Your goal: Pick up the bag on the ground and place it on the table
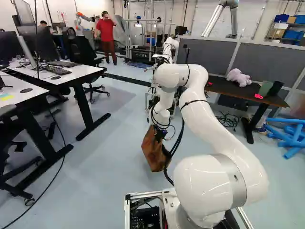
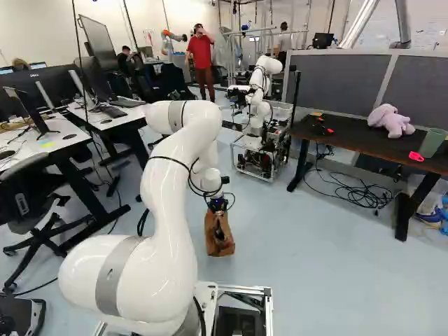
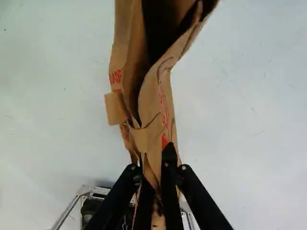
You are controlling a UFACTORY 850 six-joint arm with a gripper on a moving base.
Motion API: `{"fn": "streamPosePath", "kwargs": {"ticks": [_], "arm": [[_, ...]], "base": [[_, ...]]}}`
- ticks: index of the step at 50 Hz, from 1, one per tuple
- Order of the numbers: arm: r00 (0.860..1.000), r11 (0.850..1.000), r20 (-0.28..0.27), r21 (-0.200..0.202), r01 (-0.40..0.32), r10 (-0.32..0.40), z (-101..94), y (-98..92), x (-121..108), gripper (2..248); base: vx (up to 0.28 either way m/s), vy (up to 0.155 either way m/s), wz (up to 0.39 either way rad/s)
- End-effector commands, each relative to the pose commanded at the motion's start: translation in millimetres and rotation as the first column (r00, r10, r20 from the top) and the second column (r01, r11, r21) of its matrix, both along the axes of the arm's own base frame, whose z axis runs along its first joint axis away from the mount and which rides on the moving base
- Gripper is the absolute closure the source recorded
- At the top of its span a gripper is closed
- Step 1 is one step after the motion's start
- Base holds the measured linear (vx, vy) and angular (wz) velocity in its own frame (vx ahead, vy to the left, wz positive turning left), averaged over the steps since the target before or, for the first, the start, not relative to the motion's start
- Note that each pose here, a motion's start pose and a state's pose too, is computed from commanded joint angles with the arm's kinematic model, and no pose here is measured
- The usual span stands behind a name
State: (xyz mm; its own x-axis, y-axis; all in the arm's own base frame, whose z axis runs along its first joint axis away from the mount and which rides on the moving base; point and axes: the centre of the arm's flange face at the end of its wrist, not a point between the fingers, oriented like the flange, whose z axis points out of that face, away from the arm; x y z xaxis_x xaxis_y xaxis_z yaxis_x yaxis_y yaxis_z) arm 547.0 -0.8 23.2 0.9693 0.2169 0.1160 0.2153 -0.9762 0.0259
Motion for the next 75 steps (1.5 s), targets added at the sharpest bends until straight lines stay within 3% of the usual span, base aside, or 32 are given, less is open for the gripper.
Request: {"fn": "streamPosePath", "kwargs": {"ticks": [75], "arm": [[1.000,1.000,-0.012,0.004,0.024,-0.024,112.1,0.1,-30,229]], "base": [[0.000,0.000,0.000]]}}
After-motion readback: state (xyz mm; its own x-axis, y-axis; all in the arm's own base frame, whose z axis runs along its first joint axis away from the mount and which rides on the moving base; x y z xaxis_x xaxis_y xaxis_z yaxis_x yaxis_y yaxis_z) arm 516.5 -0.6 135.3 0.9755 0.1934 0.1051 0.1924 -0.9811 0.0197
